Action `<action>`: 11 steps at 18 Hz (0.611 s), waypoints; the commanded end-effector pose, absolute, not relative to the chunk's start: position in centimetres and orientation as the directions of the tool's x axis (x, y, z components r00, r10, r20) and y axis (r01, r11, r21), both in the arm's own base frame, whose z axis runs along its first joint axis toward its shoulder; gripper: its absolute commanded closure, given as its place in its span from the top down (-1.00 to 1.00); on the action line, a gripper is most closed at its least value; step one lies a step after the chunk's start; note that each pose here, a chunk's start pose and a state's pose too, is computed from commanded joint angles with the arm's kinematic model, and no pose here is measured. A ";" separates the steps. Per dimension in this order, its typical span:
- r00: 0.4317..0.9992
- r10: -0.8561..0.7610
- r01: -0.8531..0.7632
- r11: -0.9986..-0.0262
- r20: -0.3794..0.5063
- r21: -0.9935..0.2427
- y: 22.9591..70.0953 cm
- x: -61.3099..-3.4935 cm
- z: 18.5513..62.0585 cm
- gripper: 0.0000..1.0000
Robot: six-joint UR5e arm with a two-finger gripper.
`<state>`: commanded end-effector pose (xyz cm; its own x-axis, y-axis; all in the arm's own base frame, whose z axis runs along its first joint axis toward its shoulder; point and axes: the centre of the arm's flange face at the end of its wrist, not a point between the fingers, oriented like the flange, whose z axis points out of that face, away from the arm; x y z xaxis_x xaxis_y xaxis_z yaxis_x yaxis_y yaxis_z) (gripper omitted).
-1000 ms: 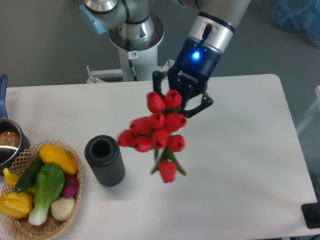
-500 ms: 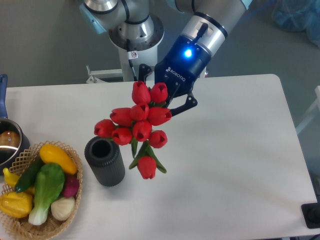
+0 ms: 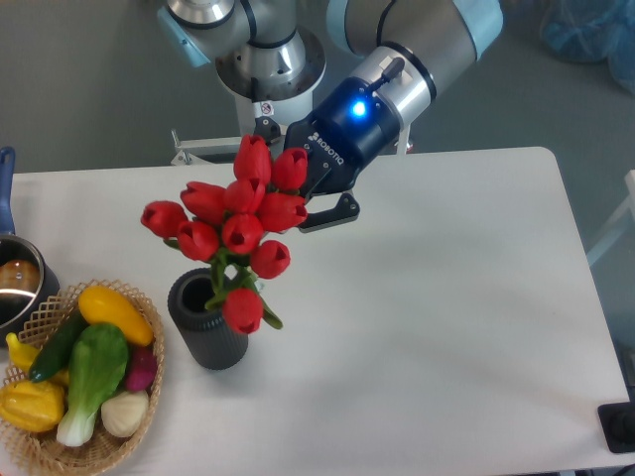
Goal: Insert the flowers into the vase
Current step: 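Carry the red tulip bunch with the gripper toward the black vase, then lower the tulip stems into the black vase opening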
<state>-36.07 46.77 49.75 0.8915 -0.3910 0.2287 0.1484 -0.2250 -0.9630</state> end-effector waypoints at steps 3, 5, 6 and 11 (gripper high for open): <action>0.886 -0.399 0.156 -0.223 0.236 -0.962 46.7 -35.5 49.2 -0.95; 0.879 -0.409 0.167 -0.218 0.245 -0.962 46.6 -34.8 48.8 -0.95; 0.878 -0.411 0.168 -0.219 0.247 -0.961 46.4 -34.4 48.6 -0.95; 0.867 -0.448 0.137 -0.204 0.217 -0.969 47.4 -33.1 47.9 -0.95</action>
<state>-33.15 47.40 47.94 0.8674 -0.4479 0.2167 0.1369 -0.2039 -0.9694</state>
